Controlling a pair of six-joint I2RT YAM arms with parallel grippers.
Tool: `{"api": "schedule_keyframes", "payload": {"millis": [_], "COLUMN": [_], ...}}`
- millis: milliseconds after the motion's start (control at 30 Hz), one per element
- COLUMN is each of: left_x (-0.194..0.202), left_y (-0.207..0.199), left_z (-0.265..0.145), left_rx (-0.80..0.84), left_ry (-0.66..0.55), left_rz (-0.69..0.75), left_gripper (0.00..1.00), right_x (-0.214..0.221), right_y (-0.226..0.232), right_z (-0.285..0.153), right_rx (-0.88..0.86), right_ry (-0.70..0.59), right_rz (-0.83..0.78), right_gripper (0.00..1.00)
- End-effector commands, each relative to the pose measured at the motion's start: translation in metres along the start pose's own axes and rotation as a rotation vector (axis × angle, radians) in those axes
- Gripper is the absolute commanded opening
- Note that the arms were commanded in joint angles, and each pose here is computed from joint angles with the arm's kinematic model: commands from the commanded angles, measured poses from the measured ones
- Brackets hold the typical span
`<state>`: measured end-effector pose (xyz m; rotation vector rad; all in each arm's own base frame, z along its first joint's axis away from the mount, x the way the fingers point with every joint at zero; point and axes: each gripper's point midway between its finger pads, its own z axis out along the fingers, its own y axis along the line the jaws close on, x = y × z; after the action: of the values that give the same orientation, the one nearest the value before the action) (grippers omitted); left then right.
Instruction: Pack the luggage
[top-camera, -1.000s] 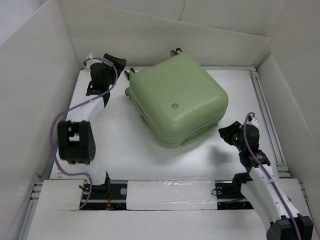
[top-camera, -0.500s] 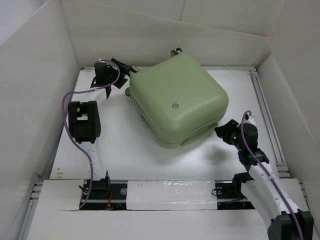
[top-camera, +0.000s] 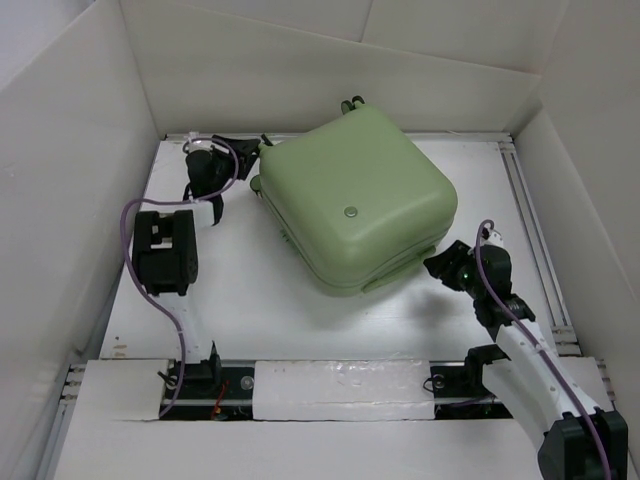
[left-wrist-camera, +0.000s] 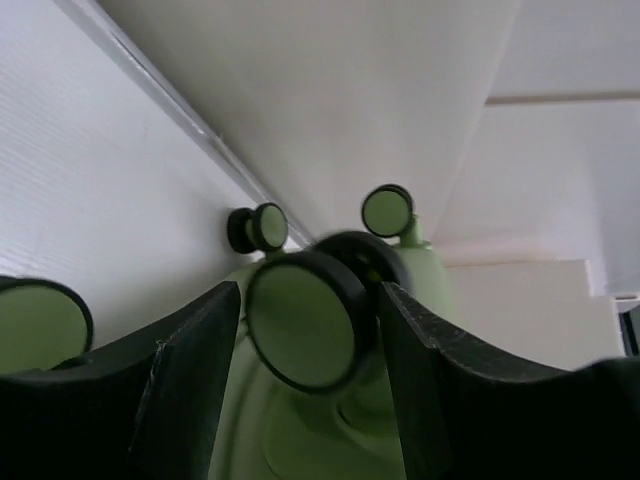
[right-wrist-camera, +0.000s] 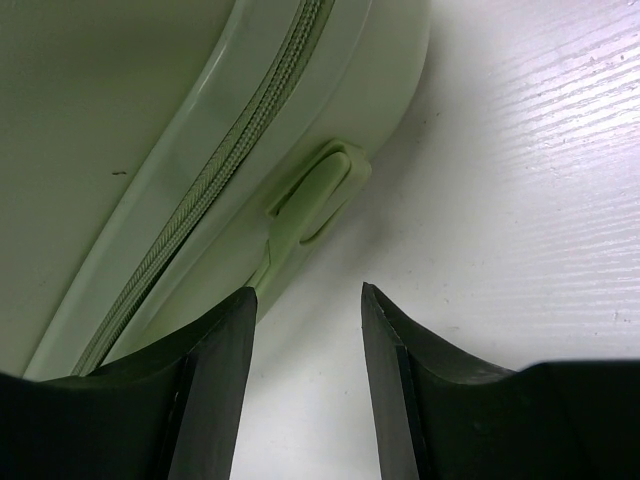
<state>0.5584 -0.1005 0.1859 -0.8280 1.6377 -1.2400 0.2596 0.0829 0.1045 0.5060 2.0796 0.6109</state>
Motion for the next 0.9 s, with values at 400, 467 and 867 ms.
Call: {"api": "schedule_keyframes", "payload": {"millis": [400, 467, 867], "left_x": [0.035, 0.033, 0.017], "left_y": [-0.082, -0.071, -0.078], "left_z": [-0.015, -0.008, 0.023], "left_rx": [0.232, 0.171, 0.152], "left_ry": [0.144, 0.144, 0.132], "left_rz": [0.086, 0.072, 0.135], "left_gripper": [0.94, 0.94, 0.47], "right_x": [-0.015, -0.013, -0.027], "right_y": [0.02, 0.022, 0.034], "right_z": [0.003, 0.003, -0.002], "right_rx": [-0.068, -0.074, -0.097], "right_ry": [-0.04, -0.034, -0.064], "right_rz": [-0.052, -0.056, -0.06], "right_gripper": [0.52, 0.52, 0.56]}}
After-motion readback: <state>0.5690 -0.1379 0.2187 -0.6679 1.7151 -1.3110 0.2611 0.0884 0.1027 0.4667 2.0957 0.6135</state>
